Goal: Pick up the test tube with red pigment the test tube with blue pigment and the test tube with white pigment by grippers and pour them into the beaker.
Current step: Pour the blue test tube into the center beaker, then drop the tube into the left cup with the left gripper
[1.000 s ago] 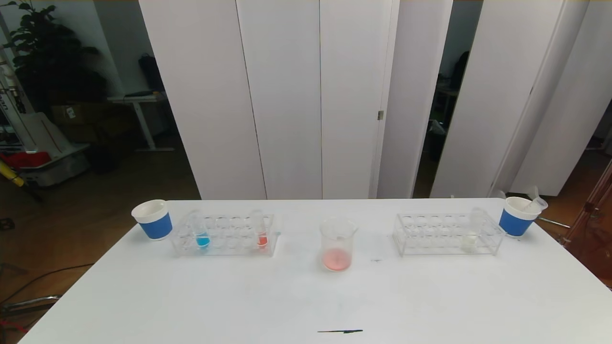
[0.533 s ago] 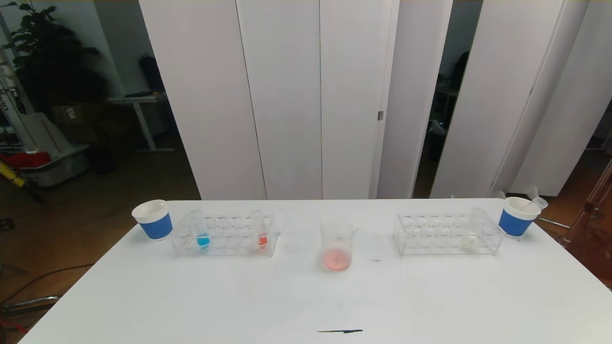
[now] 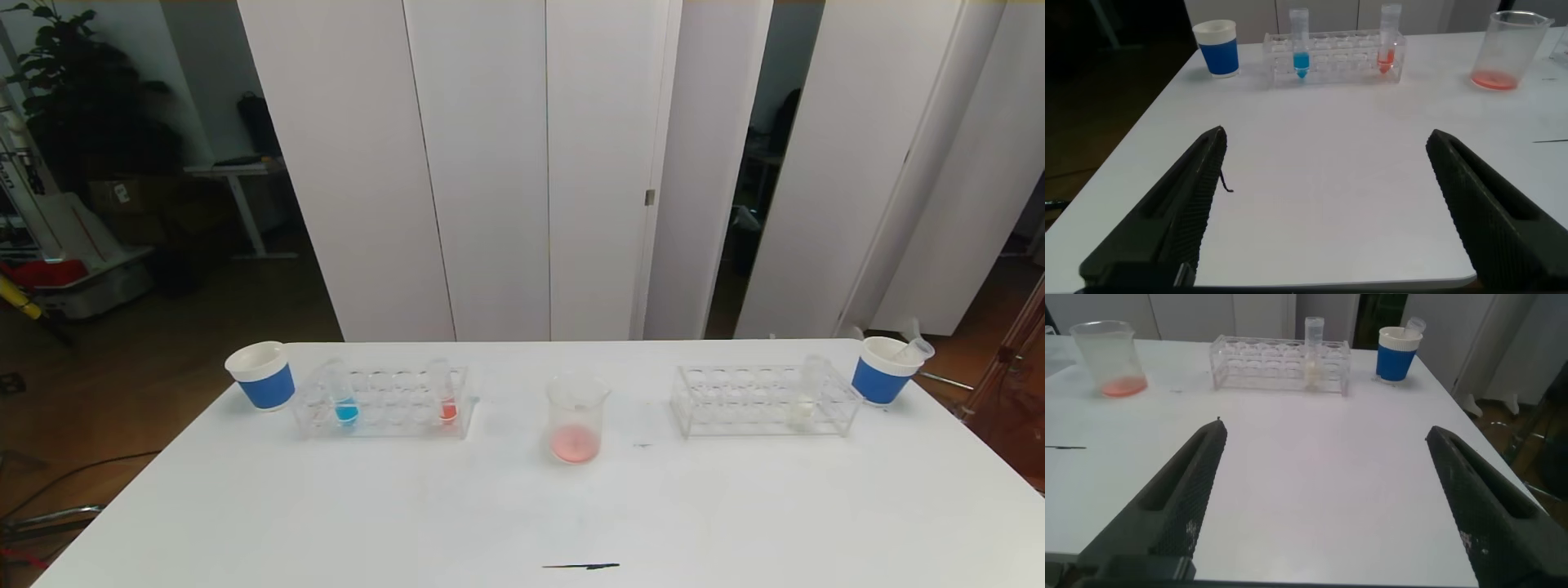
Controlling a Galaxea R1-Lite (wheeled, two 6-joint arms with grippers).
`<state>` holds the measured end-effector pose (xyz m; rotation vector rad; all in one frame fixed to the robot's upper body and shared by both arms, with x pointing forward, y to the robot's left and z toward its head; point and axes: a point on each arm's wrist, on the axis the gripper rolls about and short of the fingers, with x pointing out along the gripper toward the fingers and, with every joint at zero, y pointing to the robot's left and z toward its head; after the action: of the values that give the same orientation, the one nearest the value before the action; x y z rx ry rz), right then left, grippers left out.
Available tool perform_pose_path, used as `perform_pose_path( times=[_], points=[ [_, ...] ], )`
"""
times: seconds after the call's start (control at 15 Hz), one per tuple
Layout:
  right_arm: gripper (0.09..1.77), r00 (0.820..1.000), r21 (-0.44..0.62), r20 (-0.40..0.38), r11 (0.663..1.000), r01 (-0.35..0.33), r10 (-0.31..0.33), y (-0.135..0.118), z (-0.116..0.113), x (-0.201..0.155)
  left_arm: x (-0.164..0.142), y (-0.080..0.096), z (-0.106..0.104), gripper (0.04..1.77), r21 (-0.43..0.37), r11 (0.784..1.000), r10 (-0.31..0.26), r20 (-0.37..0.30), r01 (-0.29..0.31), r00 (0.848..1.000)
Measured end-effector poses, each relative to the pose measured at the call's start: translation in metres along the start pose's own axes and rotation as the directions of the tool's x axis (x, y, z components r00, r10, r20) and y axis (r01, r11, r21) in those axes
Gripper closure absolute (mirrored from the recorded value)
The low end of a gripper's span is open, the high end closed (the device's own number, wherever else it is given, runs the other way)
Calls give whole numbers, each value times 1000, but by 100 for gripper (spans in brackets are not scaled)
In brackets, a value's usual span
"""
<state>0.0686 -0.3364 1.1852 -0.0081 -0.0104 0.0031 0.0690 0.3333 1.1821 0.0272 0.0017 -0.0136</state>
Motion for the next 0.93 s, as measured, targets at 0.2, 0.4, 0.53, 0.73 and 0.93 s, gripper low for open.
perform_pose_path(
  times=[0.2, 0.4, 0.53, 0.73, 0.93],
  points=[
    [11, 1000, 1, -4, 1000, 3, -3, 0, -2, 0, 0, 0, 0, 7, 0, 1000, 0, 0, 0, 1000],
    [11, 1000, 1, -5, 1000, 5, -5, 0, -2, 0, 0, 0, 0, 7, 0, 1000, 0, 0, 0, 1000],
    [11, 1000, 1, -5, 1000, 5, -5, 0, -2, 0, 0, 0, 0, 7, 0, 1000, -1, 0, 1, 1000],
    [11, 1000, 1, -5, 1000, 5, -5, 0, -2, 0, 0, 0, 0, 7, 15, 1000, -4, -1, 4, 1000],
    [11, 1000, 1, -5, 1000, 5, -5, 0, -2, 0, 0, 0, 1, 7, 1, 1000, 6, 9, -6, 1000]
  ],
)
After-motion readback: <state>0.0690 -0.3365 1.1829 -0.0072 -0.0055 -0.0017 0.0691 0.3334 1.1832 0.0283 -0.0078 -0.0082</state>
